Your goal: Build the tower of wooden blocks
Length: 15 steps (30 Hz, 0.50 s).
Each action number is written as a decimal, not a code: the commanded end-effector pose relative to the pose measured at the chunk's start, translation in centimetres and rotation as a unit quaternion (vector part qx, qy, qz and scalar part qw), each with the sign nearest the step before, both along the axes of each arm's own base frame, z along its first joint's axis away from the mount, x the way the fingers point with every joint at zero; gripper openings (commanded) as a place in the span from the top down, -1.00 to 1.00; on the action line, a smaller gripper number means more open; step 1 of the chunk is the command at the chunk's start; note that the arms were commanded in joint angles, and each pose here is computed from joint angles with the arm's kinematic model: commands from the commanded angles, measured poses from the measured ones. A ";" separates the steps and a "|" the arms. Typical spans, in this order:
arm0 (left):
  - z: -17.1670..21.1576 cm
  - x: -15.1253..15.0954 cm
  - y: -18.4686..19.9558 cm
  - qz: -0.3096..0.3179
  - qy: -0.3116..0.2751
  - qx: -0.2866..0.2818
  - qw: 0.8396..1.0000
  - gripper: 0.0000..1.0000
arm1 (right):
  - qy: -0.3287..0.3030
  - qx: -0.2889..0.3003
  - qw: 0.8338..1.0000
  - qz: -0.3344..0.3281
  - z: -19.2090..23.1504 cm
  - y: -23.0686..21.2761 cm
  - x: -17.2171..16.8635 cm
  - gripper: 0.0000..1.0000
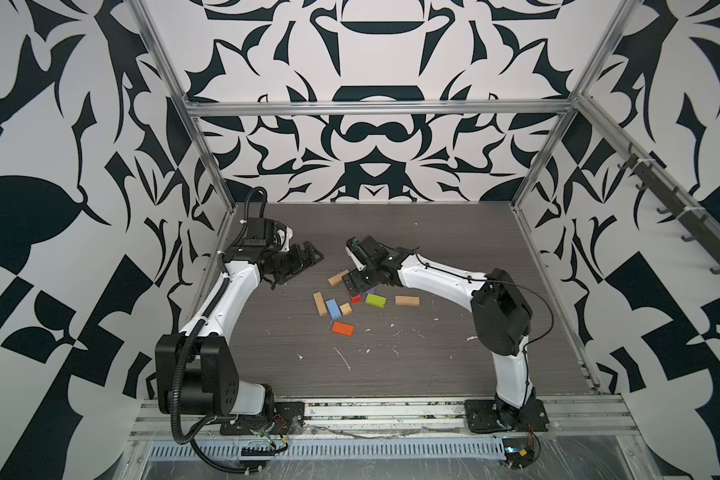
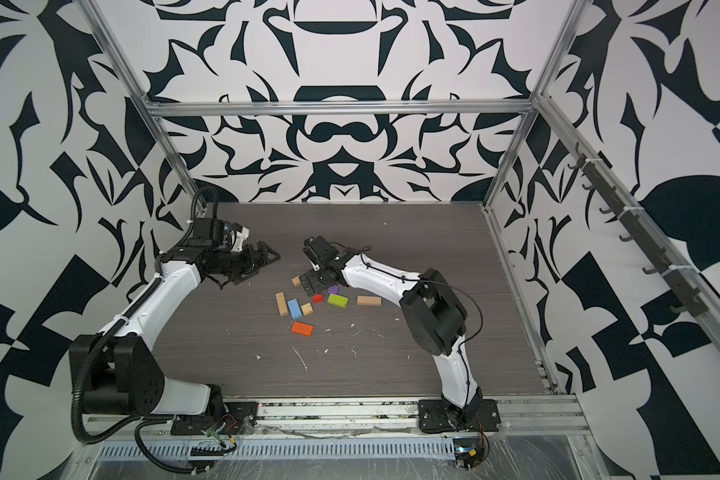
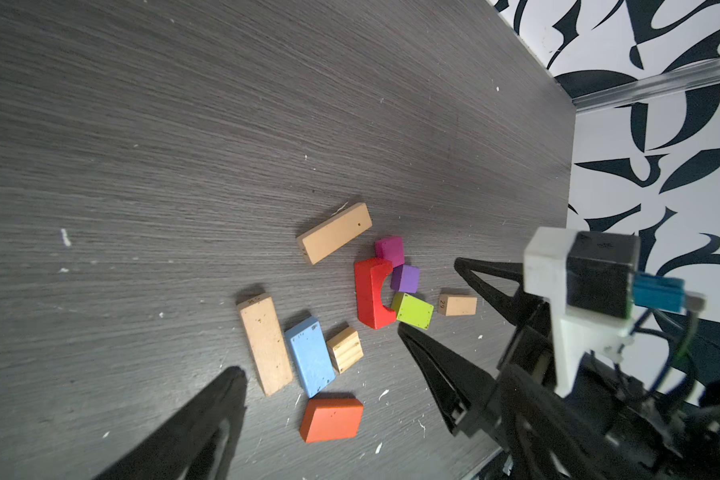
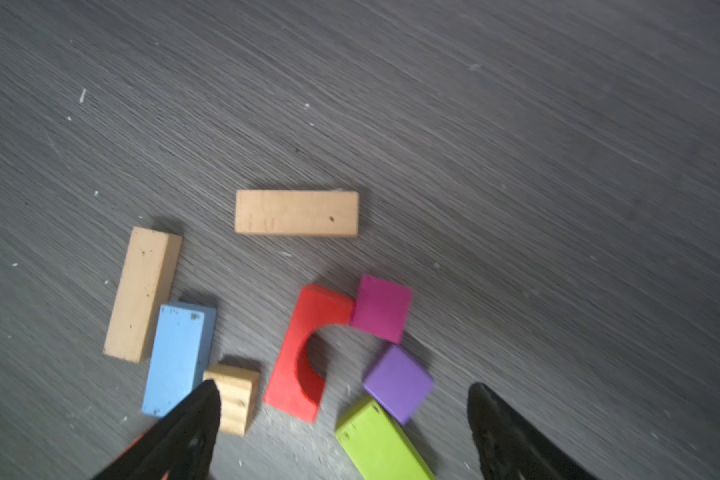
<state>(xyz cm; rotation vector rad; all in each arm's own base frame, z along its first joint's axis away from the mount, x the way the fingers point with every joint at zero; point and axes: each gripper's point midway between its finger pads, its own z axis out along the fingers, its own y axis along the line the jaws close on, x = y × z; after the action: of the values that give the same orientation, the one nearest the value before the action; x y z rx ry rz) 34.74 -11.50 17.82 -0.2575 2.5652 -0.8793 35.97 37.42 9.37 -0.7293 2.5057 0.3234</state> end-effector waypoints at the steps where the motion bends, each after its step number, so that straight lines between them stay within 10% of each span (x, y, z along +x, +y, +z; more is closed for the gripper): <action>1: 1.4 -1.0 -0.1 -0.007 -0.003 0.001 1.000 -0.97 | -0.014 0.014 1.000 0.009 2.1 1.1 0.9 -0.93; 15: 1.5 -1.1 1.1 0.016 -0.029 -0.004 0.999 -0.98 | -0.016 0.027 0.999 0.023 0.5 5.1 3.0 -0.89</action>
<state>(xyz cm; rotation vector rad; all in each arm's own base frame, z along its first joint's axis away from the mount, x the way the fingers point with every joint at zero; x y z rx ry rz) 34.13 -10.51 19.26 -0.2656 2.5081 -0.8563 38.53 41.09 7.86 -0.7526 2.4976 0.3551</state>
